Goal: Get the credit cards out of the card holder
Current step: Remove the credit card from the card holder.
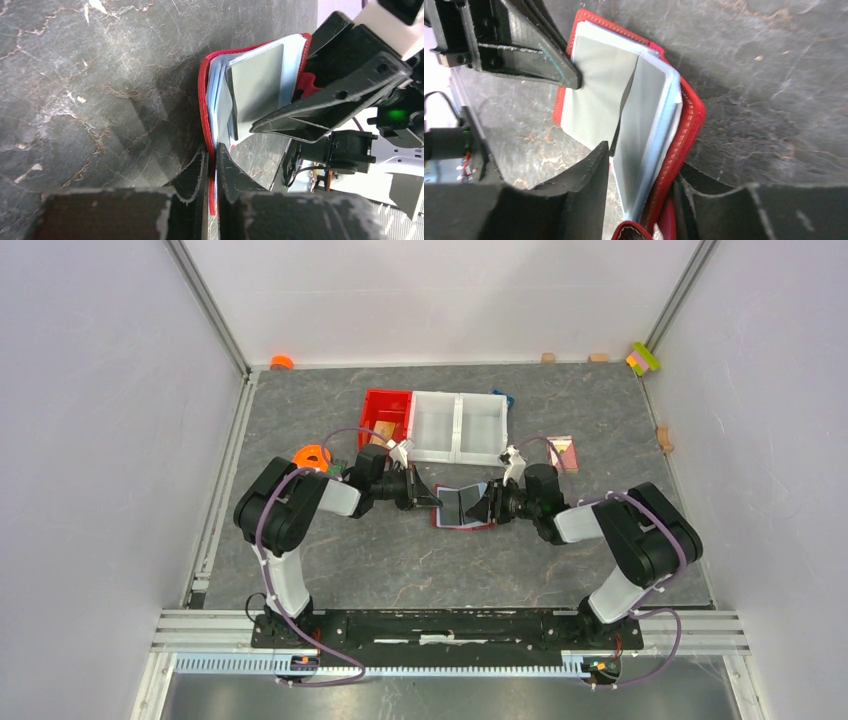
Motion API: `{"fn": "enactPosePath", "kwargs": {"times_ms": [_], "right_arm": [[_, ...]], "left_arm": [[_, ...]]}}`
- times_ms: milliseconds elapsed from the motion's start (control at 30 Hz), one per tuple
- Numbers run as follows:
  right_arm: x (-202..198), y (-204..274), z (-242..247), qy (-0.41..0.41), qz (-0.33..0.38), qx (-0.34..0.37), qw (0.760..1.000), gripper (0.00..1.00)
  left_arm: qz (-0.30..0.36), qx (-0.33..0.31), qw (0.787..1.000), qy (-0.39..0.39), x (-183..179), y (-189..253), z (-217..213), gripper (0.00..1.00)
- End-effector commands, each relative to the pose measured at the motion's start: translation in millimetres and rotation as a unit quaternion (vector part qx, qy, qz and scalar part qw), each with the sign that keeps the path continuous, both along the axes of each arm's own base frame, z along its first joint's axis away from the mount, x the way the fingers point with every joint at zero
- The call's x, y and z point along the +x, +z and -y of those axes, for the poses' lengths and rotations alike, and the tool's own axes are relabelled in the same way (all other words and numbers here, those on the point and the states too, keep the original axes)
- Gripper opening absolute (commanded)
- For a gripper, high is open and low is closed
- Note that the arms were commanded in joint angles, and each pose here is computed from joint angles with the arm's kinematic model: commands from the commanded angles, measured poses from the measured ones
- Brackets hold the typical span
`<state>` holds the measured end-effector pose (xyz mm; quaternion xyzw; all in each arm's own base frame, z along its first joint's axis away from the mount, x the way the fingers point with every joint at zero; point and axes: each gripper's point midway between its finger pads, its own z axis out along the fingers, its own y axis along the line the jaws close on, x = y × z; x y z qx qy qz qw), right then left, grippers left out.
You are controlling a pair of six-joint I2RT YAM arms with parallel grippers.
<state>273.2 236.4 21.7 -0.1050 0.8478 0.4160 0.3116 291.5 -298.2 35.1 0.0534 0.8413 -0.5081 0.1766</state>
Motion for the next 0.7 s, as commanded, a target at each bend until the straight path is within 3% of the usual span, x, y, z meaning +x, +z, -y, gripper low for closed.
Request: {"fn": "enactPosePath", "kwargs": {"times_ms": [0, 133, 267, 433, 667], "right_arm": [[24, 1, 22, -0.058, 0.036, -0.07, 0.995, 0.48], [34, 9, 55, -0.135, 0.067, -0.12, 0.981, 0.5], [35, 34, 67, -0.164, 0.126, -0.113, 0.972, 0.49], [25, 60, 40, -0.101, 0.176, -0.042, 0.978, 0.47], [10, 62, 2, -0.011, 0.153, 0.02, 0.988, 0.44]], "left_arm": [[0.016, -0.02, 1.0, -0.007, 1, 13, 4, 0.06], [0.022, -0.01, 1.0, 0.001, 4, 13, 0, 0.04], [0.027, -0.01, 1.0, 0.001, 3, 15, 0, 0.04], [0.034, -0.034, 0.999, -0.004, 1, 25, 3, 0.04], [0.053, -0.072, 0.996, -0.012, -3, 45, 6, 0.03]]}}
